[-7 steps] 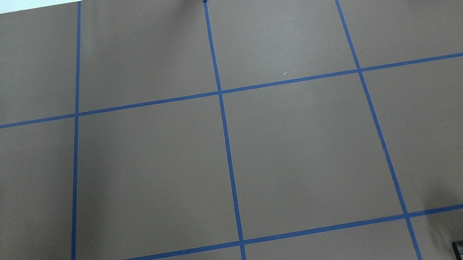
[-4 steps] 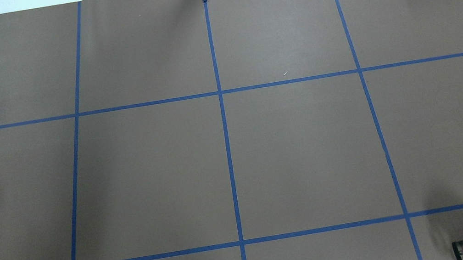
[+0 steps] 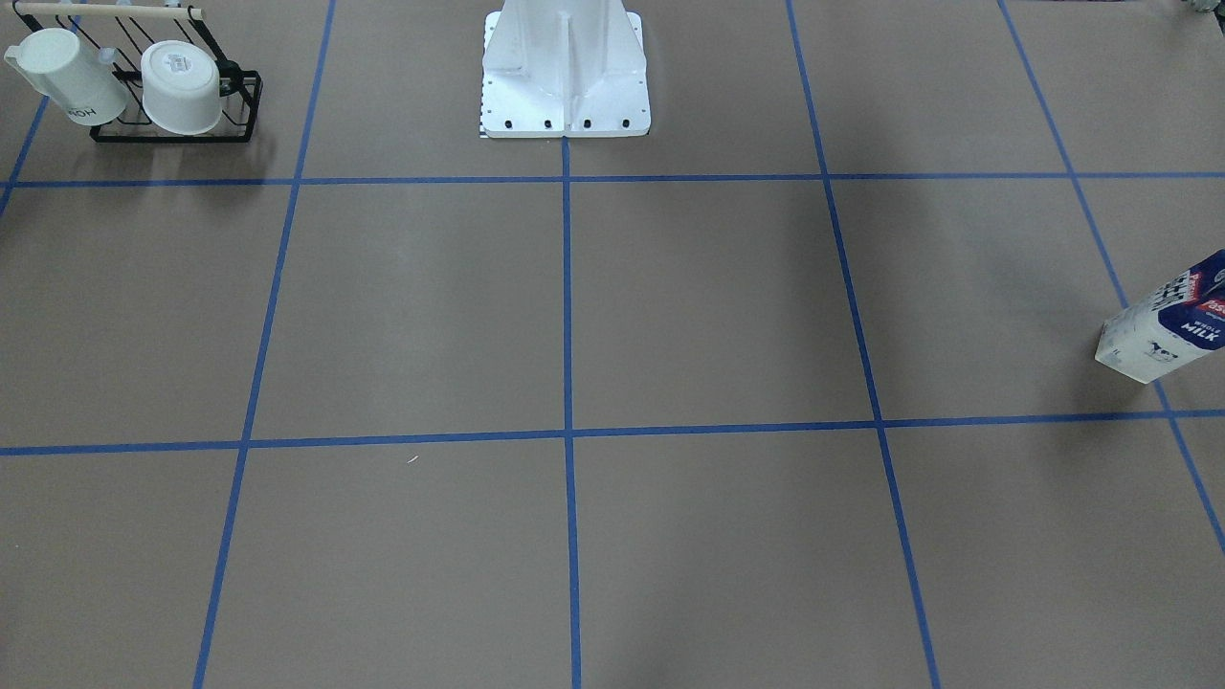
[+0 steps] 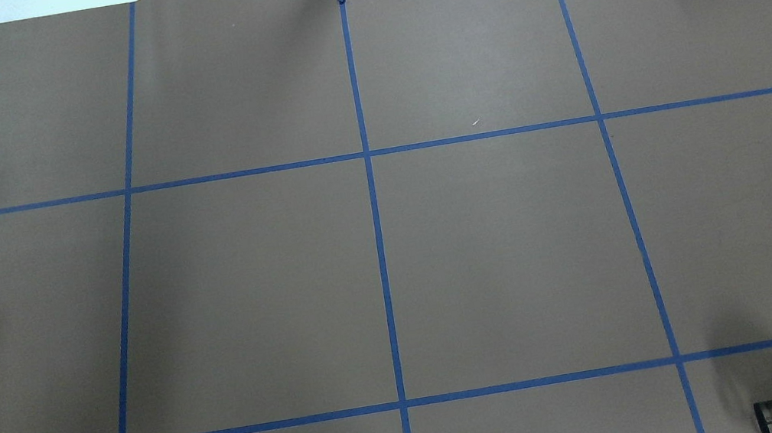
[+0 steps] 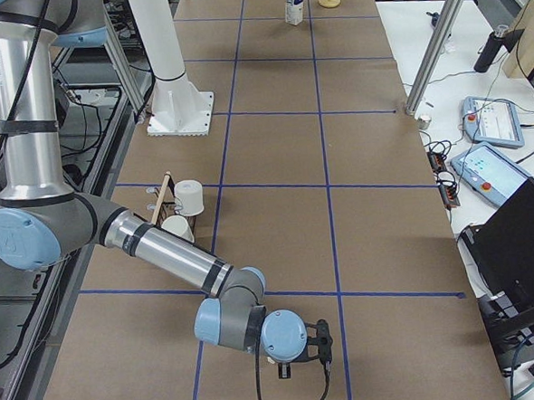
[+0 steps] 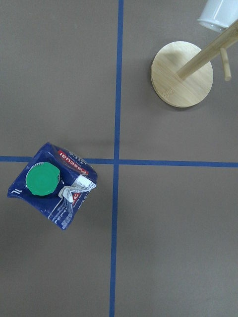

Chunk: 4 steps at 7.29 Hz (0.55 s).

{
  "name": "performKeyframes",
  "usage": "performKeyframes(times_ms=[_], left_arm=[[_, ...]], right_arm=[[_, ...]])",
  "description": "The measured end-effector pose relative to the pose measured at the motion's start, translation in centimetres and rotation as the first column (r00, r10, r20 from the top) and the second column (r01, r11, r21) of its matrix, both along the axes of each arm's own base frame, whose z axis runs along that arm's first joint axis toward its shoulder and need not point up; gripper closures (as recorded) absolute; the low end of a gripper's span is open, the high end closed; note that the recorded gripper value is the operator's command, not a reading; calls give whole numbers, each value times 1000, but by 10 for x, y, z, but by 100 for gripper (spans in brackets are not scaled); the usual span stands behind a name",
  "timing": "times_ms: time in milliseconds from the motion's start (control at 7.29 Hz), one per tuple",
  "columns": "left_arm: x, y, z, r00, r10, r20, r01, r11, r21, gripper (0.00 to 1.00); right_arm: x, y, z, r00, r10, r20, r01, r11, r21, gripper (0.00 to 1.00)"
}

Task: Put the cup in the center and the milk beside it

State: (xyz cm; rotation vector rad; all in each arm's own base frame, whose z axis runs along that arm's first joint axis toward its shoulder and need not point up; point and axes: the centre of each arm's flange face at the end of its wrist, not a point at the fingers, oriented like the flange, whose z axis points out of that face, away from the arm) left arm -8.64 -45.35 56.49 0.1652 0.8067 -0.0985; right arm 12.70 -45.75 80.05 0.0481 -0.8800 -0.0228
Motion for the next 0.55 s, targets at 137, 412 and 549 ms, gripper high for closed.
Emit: performKeyframes(times_ms=[137, 412, 549], left_arm=[[0, 0, 0, 1000, -1, 0, 1, 1000, 0, 1], [0, 0, 0, 1000, -1, 0, 1, 1000, -1, 1], [0, 0, 0, 1000, -2, 0, 2, 1000, -1, 1]], right_arm=[[5, -39, -45, 1000, 5, 10, -5, 1000, -4, 100], [10, -113, -171, 1000, 4, 7, -4, 1000, 23, 100], [-14, -147, -245, 1000, 8, 10, -9, 999, 31, 100]])
